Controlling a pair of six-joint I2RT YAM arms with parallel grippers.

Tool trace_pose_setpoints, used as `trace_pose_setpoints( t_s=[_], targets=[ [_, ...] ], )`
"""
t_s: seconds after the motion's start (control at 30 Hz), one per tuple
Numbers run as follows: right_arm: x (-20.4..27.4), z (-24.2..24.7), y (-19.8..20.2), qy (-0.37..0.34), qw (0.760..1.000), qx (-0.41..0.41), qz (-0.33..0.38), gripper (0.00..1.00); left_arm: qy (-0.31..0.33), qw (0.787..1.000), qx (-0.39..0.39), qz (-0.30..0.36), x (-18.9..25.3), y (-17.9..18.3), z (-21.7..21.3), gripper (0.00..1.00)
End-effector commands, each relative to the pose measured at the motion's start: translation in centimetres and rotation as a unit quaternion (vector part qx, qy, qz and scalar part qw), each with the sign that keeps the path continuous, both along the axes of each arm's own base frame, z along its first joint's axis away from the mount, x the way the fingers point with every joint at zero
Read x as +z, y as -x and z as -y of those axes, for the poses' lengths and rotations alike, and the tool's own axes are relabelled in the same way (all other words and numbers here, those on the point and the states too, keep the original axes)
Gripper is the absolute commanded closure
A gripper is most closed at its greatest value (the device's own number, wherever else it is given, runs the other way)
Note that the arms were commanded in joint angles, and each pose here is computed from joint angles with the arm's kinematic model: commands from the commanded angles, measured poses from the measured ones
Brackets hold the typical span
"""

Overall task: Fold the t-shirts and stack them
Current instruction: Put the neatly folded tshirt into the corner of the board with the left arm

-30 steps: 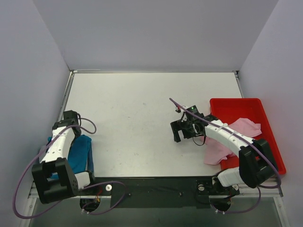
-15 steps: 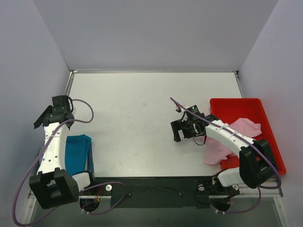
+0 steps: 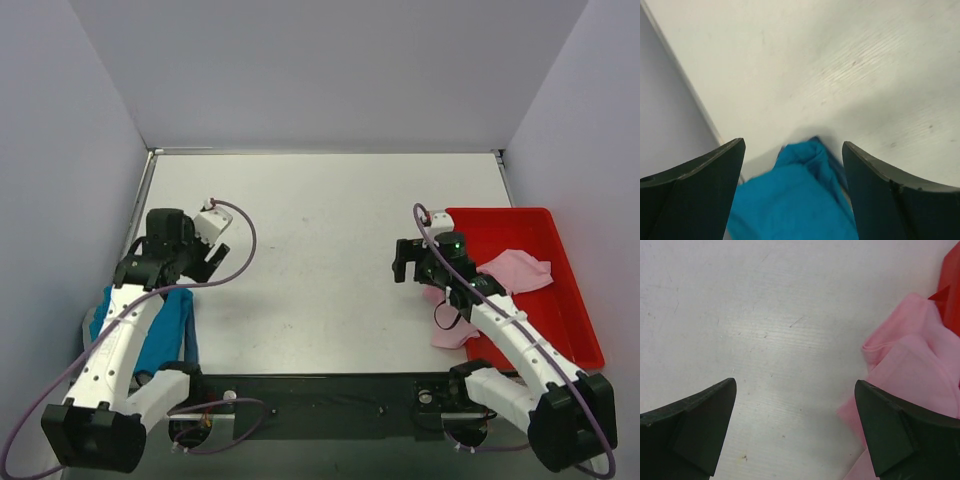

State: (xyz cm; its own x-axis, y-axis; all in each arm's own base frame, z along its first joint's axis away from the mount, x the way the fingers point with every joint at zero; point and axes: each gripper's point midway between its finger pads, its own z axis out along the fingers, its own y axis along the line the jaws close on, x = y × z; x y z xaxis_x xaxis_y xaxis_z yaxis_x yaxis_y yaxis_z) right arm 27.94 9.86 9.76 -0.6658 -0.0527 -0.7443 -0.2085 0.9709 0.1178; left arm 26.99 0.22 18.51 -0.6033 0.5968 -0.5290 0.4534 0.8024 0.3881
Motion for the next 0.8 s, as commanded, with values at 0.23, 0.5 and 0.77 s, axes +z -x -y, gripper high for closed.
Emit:
trace_pose_setpoints(
  t_s=[0.23, 0.5, 0.77],
  targets=[
    [2.6, 6.9, -1.1, 0.029, 0.971, -0.151, 0.185, 0.00, 0.257, 0.936, -0.081, 0.227, 0.5, -5.8, 8.9, 0.10],
    [1.5, 9.4, -0.3, 0.061, 0.954, -0.186, 0.226, 0.00, 0.250, 0.950, -0.031, 0.186, -5.0, -7.2, 8.1, 0.09],
    [-0.7, 10.4, 1.0, 0.082, 0.953, -0.191, 0.220, 0.00, 0.264, 0.953, 0.029, 0.149, -7.8, -8.8, 7.5, 0.09]
  ],
)
